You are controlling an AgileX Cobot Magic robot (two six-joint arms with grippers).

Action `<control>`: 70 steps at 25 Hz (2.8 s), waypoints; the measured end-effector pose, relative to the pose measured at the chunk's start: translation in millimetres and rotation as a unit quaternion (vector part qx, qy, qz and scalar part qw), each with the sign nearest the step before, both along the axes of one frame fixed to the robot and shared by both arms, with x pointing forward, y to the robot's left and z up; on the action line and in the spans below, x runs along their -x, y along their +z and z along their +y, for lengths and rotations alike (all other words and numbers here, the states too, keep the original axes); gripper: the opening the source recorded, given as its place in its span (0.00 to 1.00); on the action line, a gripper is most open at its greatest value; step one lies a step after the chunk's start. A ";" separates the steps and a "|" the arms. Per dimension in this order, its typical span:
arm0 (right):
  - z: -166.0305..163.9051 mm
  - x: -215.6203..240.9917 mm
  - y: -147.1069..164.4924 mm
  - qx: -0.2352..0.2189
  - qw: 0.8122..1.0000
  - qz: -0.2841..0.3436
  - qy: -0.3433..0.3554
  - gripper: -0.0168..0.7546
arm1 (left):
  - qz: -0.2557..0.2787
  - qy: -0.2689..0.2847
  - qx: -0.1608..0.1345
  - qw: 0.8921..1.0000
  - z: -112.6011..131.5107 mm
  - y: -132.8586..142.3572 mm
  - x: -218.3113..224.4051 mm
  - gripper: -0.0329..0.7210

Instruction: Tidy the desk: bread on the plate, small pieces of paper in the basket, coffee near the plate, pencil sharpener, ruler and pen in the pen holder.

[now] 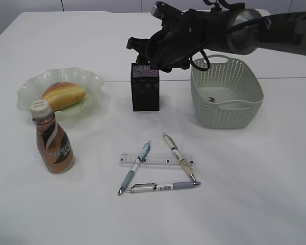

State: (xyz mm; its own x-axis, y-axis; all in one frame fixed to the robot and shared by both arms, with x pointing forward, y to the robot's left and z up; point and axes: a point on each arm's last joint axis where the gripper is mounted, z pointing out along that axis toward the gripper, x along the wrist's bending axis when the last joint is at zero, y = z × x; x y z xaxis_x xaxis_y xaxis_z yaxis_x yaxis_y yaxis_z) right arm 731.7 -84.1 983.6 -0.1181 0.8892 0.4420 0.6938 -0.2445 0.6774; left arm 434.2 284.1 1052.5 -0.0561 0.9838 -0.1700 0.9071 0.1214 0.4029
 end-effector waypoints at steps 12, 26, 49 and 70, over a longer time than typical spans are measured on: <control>-4.5 23.9 32.8 0.090 0.984 0.145 0.060 0.45 | 0.000 0.000 -0.001 1.000 0.1 0.0 0.0 0.62; -4.9 48.2 96.8 0.238 0.948 0.112 0.179 0.45 | 0.000 0.000 -0.001 1.000 0.1 0.0 0.0 0.62; -15.7 134.8 33.7 0.391 0.779 0.172 0.458 0.44 | 0.004 -0.001 -0.004 1.000 0.6 -0.4 0.7 0.62; 23.1 127.8 -24.4 0.406 0.645 0.053 0.645 0.54 | 0.012 -0.003 -0.007 1.000 0.9 -1.0 2.1 0.62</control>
